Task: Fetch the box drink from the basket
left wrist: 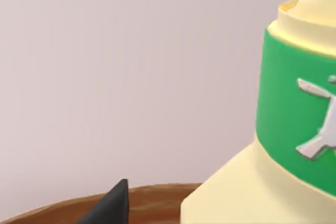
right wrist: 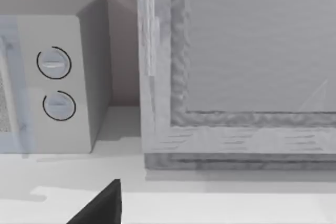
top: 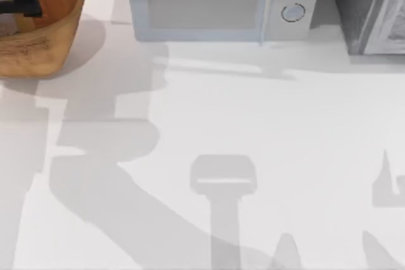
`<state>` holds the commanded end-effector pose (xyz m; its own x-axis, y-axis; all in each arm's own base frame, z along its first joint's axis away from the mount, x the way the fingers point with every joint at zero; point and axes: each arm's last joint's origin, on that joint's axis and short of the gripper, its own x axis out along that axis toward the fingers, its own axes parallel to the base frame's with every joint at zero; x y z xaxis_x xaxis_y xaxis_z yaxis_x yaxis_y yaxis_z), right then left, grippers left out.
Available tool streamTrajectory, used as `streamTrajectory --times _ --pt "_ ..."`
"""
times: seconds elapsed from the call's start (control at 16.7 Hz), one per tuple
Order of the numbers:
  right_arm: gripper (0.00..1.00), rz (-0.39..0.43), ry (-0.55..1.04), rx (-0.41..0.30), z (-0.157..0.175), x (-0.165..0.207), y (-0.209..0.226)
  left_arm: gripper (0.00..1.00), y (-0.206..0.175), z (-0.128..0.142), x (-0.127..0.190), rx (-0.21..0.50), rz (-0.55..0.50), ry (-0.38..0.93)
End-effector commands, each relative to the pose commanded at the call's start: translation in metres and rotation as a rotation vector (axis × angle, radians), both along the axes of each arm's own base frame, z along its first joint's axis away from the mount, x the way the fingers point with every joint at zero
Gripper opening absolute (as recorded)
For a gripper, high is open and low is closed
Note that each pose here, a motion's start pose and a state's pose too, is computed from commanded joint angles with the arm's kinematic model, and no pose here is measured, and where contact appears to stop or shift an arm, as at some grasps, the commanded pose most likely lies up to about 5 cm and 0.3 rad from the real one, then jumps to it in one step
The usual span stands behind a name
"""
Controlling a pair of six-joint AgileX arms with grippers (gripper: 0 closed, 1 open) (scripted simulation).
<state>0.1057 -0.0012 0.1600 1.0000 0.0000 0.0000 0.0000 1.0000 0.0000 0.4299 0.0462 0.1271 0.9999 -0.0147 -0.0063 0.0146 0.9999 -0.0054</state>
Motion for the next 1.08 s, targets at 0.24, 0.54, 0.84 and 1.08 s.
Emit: streamTrajectory --times 0.24,0.54,0.84,1.08 --pt "1.00 0.000 0.000 0.000 0.0000 0.0000 0.0000 0.55 0.0000 0.0000 0.0000 0.000 0.000 0.000" --pt "1.00 0.000 0.000 0.000 0.0000 0.0000 0.0000 0.17 0.0000 0.0000 0.0000 0.000 0.000 0.000" --pt "1.00 0.000 0.000 0.000 0.0000 0.0000 0.0000 0.00 0.0000 0.0000 0.0000 0.000 0.000 0.000" --pt "1.00 0.000 0.000 0.000 0.0000 0.0000 0.0000 0.00 0.0000 0.0000 0.0000 0.000 0.000 0.000"
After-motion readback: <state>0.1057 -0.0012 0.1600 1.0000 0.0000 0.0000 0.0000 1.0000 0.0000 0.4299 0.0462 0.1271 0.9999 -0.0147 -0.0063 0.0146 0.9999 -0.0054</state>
